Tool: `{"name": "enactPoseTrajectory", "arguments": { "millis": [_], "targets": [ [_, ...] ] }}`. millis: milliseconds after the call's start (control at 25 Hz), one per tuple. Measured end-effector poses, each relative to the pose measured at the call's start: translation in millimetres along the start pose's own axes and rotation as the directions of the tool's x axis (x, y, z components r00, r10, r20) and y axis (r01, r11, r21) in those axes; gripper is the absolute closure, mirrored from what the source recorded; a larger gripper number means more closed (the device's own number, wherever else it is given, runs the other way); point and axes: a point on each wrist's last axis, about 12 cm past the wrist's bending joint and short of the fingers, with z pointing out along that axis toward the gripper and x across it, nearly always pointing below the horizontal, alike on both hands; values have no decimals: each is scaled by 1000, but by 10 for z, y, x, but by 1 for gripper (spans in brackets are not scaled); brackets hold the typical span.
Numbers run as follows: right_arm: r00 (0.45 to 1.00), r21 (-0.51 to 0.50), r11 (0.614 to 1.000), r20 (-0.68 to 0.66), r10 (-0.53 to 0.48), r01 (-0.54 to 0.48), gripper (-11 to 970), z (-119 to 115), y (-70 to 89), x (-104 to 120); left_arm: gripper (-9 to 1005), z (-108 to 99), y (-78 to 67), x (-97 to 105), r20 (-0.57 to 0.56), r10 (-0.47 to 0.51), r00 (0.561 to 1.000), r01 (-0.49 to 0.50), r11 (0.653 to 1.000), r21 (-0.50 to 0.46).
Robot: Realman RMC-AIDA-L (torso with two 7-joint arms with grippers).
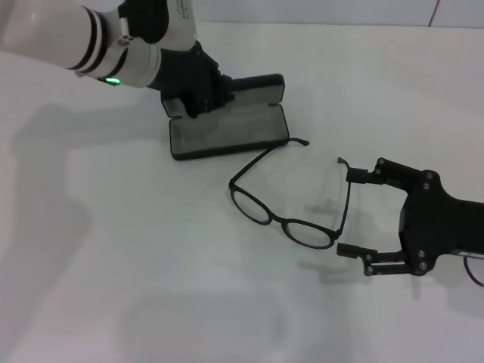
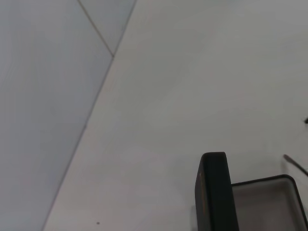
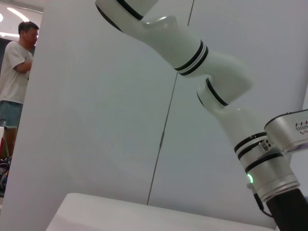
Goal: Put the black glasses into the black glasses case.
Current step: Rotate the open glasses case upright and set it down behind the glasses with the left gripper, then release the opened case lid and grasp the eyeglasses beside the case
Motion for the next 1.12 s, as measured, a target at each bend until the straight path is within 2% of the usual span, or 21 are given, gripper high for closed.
{"name": "enactPoseTrajectory", "arguments": {
  "millis": [240, 680, 800, 880, 1040, 1120],
  "targets": [
    [1000, 1, 1000, 0, 1, -1, 88, 0, 2, 1, 774, 63, -71, -56, 20, 4, 1000, -5, 999, 37],
    [1000, 7, 1000, -2, 9, -9, 88, -5, 12, 14, 771, -2, -11, -186, -2, -55, 998, 55, 992, 110],
    [1000, 13, 1000, -10, 9, -9, 89, -4, 6, 23, 675, -49, -4, -214, 16, -63, 998, 60, 990, 130],
    [1000, 16, 1000, -15, 9, -9, 89, -3, 3, 29, 611, -72, -14, -254, 63, -81, 995, 71, 987, 145],
    [1000, 35, 999, -12, 11, -11, 89, 9, -31, 24, 610, -183, -38, -275, 225, -139, 965, 107, 984, 145],
    [1000, 50, 999, -2, 15, -15, 89, 17, -56, 12, 609, -279, -85, -223, 368, -187, 911, 152, 981, 124]
  ]
}}
